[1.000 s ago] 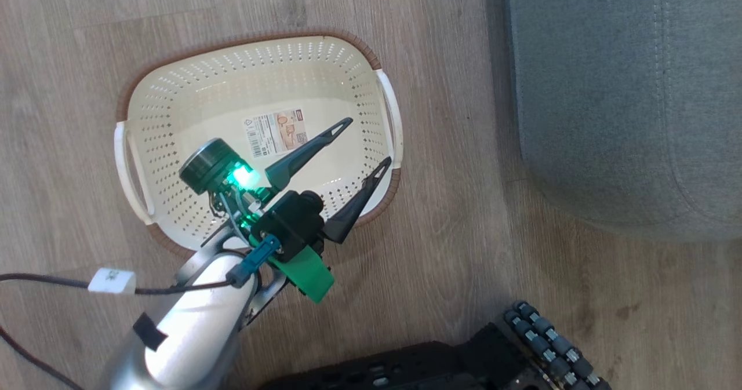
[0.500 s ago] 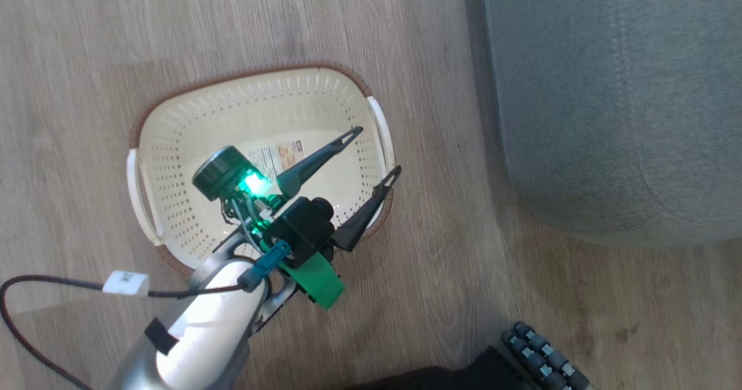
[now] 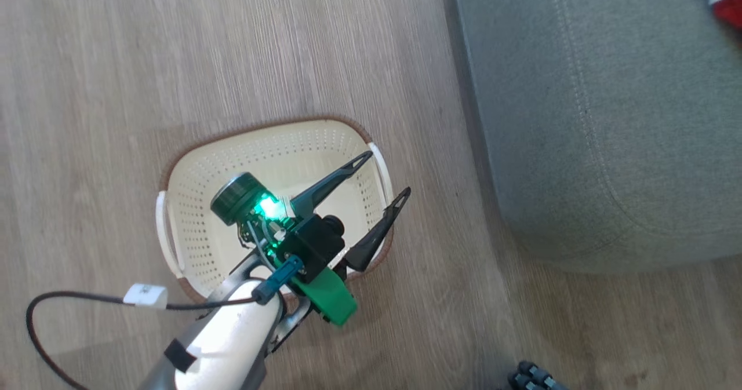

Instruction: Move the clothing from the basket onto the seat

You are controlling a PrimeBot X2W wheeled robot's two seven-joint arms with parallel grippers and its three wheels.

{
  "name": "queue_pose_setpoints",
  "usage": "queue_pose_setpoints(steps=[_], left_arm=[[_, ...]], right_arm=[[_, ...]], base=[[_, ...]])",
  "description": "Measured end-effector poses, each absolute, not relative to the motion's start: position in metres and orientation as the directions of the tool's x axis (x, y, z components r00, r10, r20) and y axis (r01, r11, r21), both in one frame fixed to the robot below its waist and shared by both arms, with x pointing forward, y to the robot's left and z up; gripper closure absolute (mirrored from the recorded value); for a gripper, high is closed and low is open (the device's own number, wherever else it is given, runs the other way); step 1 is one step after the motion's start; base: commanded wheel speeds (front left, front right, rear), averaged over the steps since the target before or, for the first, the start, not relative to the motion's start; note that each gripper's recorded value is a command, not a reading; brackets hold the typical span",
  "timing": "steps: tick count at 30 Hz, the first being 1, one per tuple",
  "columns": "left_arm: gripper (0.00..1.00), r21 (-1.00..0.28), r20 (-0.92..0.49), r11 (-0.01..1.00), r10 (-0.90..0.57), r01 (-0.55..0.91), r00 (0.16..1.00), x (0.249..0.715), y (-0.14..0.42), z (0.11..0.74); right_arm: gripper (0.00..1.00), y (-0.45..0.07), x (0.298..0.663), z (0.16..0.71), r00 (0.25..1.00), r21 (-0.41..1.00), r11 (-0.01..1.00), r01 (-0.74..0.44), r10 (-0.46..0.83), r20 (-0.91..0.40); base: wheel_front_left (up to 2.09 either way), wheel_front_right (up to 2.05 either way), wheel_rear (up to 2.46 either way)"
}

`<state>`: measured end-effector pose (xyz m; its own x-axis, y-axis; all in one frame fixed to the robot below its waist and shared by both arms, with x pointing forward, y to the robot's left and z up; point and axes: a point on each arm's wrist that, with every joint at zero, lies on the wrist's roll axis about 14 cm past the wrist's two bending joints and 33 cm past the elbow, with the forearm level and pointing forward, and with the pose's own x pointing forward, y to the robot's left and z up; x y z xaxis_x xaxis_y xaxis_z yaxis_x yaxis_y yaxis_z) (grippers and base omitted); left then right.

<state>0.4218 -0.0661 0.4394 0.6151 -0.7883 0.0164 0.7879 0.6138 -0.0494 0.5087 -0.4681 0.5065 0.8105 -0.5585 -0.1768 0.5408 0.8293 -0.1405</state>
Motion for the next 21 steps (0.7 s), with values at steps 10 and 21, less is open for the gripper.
queue_pose_setpoints(steps=[10, 21], left_arm=[[0.0, -0.024, 0.051, 0.632, -0.773, 0.775, 0.632, 0.405, -0.064, 0.468], [0.0, 0.006, 0.086, 0.675, -0.735, 0.738, 0.672, 0.386, -0.054, 0.496]], right_arm=[[0.0, -0.459, 0.5, 0.551, 0.848, -0.12, 0.853, 0.508, -0.52, -0.103], [0.0, -0.437, 0.497, 0.641, 0.885, -0.018, 0.892, 0.452, -0.445, 0.138]], base=[[0.0, 0.0, 0.0], [0.0, 0.0, 0.0]])
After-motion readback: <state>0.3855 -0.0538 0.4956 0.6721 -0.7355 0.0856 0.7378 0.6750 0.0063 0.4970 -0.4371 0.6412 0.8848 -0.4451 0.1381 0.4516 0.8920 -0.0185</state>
